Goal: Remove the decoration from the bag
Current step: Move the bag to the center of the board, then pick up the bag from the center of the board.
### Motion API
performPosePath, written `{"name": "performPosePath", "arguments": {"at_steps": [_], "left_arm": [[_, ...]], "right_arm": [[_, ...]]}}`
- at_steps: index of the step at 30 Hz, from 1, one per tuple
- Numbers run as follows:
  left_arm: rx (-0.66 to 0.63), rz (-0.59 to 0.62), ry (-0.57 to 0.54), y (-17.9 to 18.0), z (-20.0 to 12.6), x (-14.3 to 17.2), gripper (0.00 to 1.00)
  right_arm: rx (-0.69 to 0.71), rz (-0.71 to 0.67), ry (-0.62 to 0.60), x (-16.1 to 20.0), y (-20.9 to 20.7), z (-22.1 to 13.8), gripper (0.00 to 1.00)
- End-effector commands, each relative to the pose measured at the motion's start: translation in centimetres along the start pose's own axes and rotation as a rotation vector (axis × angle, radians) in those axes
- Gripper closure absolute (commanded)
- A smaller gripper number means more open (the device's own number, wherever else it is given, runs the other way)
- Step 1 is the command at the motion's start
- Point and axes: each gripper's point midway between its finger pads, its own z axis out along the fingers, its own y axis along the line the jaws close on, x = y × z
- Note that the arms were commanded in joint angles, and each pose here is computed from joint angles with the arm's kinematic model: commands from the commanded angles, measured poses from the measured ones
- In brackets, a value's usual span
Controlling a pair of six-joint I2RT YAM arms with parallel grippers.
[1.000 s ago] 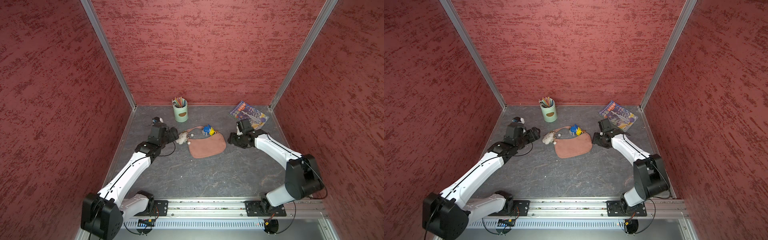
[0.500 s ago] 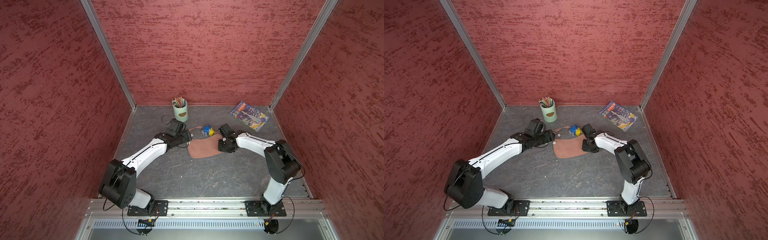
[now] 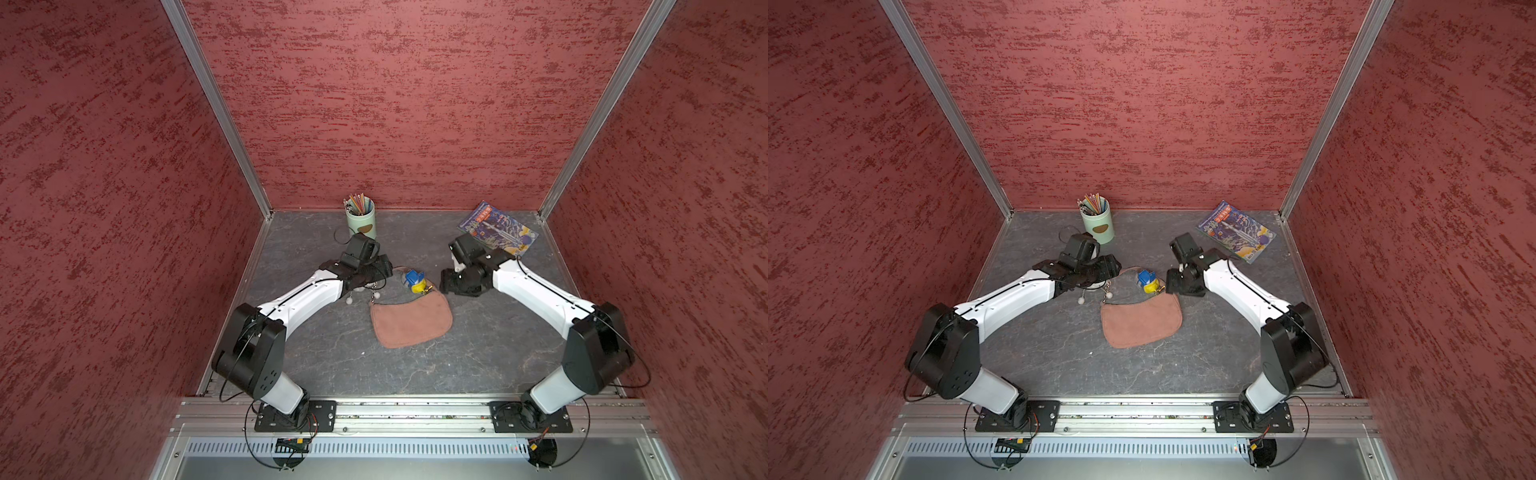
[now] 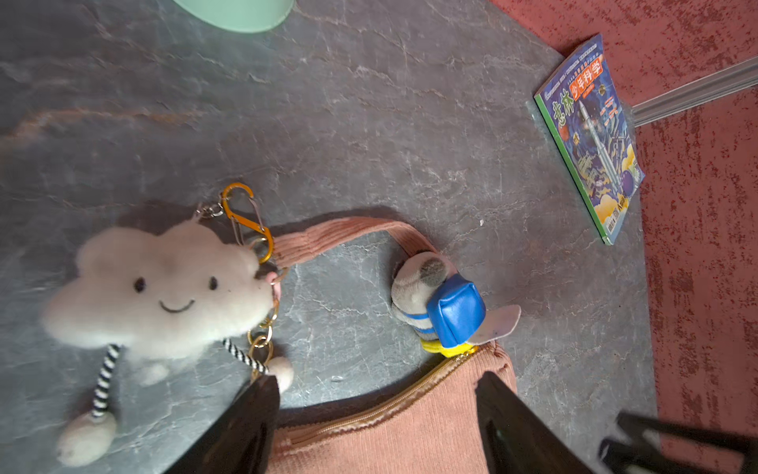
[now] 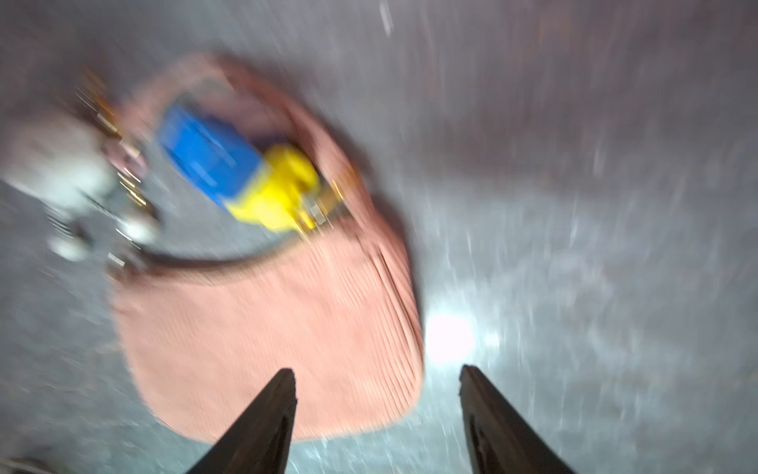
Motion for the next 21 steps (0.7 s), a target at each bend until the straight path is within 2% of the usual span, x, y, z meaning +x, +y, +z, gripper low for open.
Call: {"name": "performPosePath", "arguments": {"at_steps": [1, 4, 7, 10, 15, 21], "left_arm": [[0.049, -0.016, -0.008, -1.4, -0.4, -0.3, 0.24], [0.034, -0.025, -0.002, -0.7, -1.0, 0.1, 0.27], [0.028, -0.027, -0.001, -0.3, -1.7, 0.6, 0.30], [0.019, -0.037, -0.004, 0.2, -2.3, 1.0, 0.30], [0.027, -0.059, -0.008, 0.3, -2.6, 1.2, 0.30], [0.046, -0.074, 0.000, -0.2, -2.1, 1.5, 0.30]], "right_arm": [[-0.025, -0.135, 0.024, -2.9, 2.3, 2.4, 0.33], [-0.045, -0.191, -0.009, -6.8, 4.5, 4.7, 0.34], [-0.102, -0.237, 0.024, -8.4, 6.5, 7.8, 0.36], [-0.120, -0.279, 0.072, -8.5, 7.4, 10.8, 0.36], [-0.162, -0.314, 0.111, -7.7, 8.1, 12.3, 0.36], [-0.117, -0.332, 0.153, -6.5, 7.0, 14.3, 0.38]]}}
